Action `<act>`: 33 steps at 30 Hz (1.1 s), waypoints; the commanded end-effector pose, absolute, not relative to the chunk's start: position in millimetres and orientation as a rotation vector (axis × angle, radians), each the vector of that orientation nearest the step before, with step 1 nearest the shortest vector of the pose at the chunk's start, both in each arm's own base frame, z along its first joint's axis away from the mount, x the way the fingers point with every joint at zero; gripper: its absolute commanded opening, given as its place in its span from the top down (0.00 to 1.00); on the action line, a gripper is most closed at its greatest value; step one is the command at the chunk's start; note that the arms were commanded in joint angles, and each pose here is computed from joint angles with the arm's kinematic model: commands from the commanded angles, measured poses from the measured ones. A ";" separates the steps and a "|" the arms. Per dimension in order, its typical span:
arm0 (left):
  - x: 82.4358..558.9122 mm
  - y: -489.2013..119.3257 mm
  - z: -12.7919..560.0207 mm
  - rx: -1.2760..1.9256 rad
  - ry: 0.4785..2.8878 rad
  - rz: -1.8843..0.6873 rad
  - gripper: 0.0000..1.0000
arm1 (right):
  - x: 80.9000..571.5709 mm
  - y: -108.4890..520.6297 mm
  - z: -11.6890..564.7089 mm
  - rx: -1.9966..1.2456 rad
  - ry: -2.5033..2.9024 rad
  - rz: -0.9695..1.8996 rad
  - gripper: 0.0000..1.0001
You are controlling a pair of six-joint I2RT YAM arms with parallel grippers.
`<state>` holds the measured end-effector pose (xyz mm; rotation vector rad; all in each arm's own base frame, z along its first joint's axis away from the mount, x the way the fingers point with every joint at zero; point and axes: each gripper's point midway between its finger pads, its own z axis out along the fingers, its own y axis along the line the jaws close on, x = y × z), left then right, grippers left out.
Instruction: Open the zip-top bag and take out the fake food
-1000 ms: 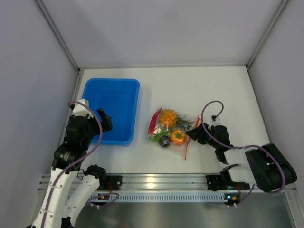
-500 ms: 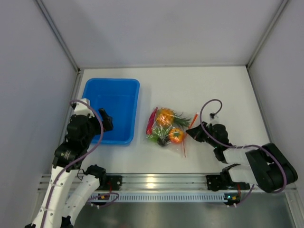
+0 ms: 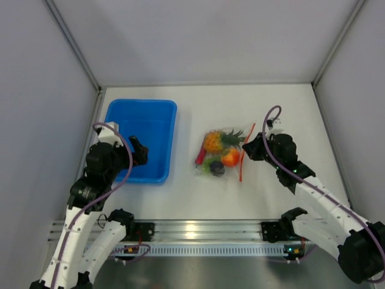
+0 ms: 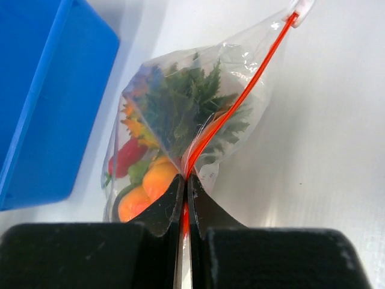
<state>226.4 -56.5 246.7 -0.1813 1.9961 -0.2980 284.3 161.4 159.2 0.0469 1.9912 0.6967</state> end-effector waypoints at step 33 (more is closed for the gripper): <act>221.0 -292.4 343.9 0.806 1.236 -1.242 0.02 | 174.9 215.0 293.0 -1.093 1.916 0.495 1.00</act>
